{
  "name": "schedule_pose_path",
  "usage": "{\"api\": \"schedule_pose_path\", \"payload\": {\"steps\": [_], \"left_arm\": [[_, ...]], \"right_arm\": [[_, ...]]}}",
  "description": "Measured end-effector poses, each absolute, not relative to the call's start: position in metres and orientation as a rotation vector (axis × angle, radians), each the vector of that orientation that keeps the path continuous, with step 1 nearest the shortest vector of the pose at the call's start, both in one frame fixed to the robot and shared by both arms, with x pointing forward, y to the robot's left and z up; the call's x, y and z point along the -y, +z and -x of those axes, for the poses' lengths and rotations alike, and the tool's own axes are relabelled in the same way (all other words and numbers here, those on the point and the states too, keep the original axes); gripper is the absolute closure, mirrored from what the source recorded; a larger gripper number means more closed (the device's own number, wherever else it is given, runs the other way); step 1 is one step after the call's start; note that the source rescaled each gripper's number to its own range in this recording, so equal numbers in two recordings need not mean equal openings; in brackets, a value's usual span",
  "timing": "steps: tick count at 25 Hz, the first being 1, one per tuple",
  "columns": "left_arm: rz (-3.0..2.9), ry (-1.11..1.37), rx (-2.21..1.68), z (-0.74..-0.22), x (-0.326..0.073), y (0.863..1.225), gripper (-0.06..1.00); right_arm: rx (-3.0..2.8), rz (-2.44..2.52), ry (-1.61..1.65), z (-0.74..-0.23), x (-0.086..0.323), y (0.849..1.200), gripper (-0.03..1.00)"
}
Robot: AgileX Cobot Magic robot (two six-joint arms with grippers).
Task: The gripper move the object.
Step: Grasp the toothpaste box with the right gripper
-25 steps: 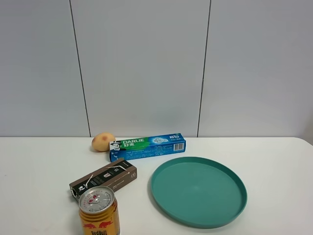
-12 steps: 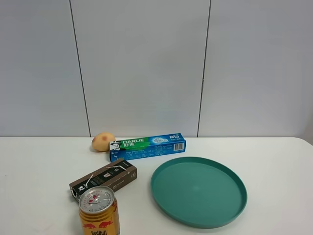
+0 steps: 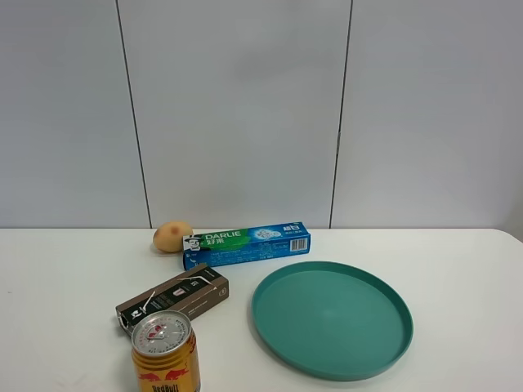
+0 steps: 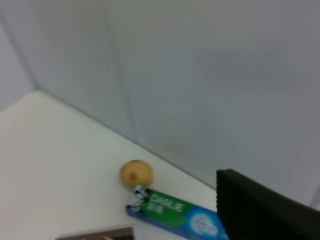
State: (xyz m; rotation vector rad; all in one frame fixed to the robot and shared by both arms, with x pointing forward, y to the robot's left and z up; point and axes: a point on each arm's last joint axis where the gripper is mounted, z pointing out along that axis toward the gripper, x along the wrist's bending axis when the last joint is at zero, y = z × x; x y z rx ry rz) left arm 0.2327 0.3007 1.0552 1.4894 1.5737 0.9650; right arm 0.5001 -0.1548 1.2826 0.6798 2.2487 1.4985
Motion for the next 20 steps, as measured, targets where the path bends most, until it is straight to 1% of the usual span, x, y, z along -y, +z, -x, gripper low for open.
{"api": "schedule_pose_path", "payload": {"steps": [4, 5, 6, 9, 12, 16, 20], "left_arm": [[-1.489, 0.965, -1.574, -0.233, -0.301, 1.055, -0.06], [-1.489, 0.965, -1.574, -0.233, -0.301, 1.055, -0.06], [-1.489, 0.965, -1.574, -0.233, -0.301, 1.055, -0.06], [-1.489, 0.965, -1.574, -0.233, -0.301, 1.055, -0.06], [-1.489, 0.965, -1.574, -0.233, -0.301, 1.055, -0.06], [-1.489, 0.965, -1.574, -0.233, -0.301, 1.055, -0.06], [-1.489, 0.965, -1.574, -0.233, -0.301, 1.055, -0.06]], "right_arm": [[-2.397, -0.618, 1.363, -0.537, 0.088, 1.250, 0.04], [-2.430, -0.638, 1.316, -0.548, 0.067, 1.236, 0.04], [-2.434, -0.670, 1.289, -0.556, 0.054, 1.229, 0.04], [-2.447, -0.742, 1.159, -0.581, 0.014, 1.194, 0.05], [-2.482, -0.770, 1.046, -0.599, -0.020, 1.151, 0.05], [-2.507, -0.928, 1.030, -0.616, -0.050, 1.096, 0.05], [-2.455, -1.098, 0.981, -0.634, -0.059, 1.054, 0.05]]}}
